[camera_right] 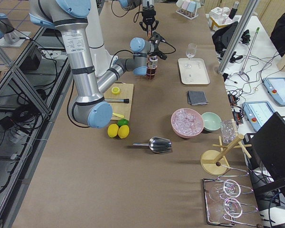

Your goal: Take tea from basket to plate

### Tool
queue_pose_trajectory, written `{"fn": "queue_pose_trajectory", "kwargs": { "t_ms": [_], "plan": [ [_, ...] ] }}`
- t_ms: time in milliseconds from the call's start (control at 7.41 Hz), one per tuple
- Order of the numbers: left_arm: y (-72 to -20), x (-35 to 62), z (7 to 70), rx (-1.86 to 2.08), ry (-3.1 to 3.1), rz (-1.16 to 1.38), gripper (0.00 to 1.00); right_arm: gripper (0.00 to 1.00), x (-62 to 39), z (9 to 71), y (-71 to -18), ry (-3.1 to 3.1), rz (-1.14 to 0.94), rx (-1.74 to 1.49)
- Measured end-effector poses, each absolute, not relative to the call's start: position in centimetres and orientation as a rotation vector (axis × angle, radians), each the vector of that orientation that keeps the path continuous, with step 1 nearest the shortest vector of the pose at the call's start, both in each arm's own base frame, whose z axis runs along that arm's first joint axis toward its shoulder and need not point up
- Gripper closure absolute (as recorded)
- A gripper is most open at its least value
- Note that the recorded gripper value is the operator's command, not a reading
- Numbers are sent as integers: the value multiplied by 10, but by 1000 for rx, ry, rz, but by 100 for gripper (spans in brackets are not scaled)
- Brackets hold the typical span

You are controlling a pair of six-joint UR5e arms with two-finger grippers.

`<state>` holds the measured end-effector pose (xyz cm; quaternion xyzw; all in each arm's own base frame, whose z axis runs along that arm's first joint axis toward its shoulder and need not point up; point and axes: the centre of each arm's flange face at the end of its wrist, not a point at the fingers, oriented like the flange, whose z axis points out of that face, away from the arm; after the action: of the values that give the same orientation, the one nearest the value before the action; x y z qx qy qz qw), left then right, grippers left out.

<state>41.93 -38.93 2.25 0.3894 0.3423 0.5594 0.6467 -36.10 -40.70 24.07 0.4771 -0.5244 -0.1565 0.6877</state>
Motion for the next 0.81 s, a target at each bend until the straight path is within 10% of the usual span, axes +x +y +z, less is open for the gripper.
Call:
{"fn": "queue_pose_trajectory", "kwargs": {
  "t_ms": [810],
  "plan": [
    [-390,418,24,885,778,1270,100,0,-374,236,-389,-1187,-415,1065]
  ]
}}
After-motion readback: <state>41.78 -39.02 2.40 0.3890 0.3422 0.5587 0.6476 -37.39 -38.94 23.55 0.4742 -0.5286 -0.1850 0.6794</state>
